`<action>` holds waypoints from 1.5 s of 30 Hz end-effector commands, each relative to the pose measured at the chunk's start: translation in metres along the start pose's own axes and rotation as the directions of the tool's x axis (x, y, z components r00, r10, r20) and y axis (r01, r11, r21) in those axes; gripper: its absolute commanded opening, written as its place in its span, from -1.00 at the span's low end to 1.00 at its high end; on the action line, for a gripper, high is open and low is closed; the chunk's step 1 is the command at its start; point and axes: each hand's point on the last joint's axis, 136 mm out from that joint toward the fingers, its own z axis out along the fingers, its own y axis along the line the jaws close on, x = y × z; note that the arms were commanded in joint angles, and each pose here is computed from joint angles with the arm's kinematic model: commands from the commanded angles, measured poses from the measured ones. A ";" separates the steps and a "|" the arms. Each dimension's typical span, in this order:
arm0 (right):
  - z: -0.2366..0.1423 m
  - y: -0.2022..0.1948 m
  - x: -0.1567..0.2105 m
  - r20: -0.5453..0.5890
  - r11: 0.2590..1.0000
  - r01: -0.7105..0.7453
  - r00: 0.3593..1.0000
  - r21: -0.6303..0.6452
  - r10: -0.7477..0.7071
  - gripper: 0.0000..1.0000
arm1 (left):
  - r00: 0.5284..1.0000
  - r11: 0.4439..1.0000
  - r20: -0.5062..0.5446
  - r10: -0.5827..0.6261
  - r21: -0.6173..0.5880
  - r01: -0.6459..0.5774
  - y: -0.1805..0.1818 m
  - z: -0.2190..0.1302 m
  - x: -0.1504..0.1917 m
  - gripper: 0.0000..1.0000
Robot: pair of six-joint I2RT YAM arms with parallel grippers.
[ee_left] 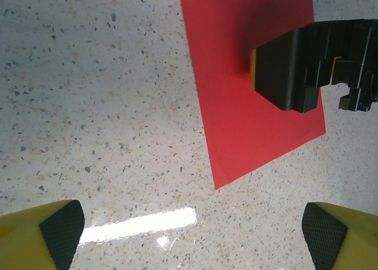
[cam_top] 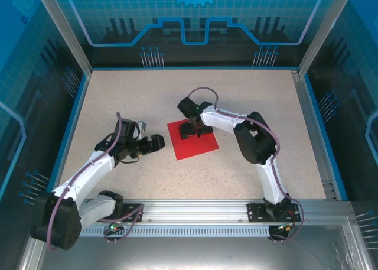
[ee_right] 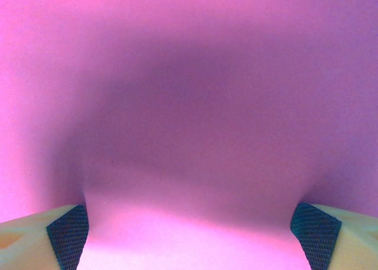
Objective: Fold a paper plane with a square sheet of paper (pick it up from the middle)
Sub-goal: Rotate the square sheet of paper at the center of the table.
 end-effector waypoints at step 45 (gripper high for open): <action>0.008 -0.022 0.019 -0.105 0.997 0.063 0.992 -0.037 -0.067 0.81 | 0.998 0.999 -0.057 -0.004 0.049 0.006 -0.010 0.016 -0.007 0.97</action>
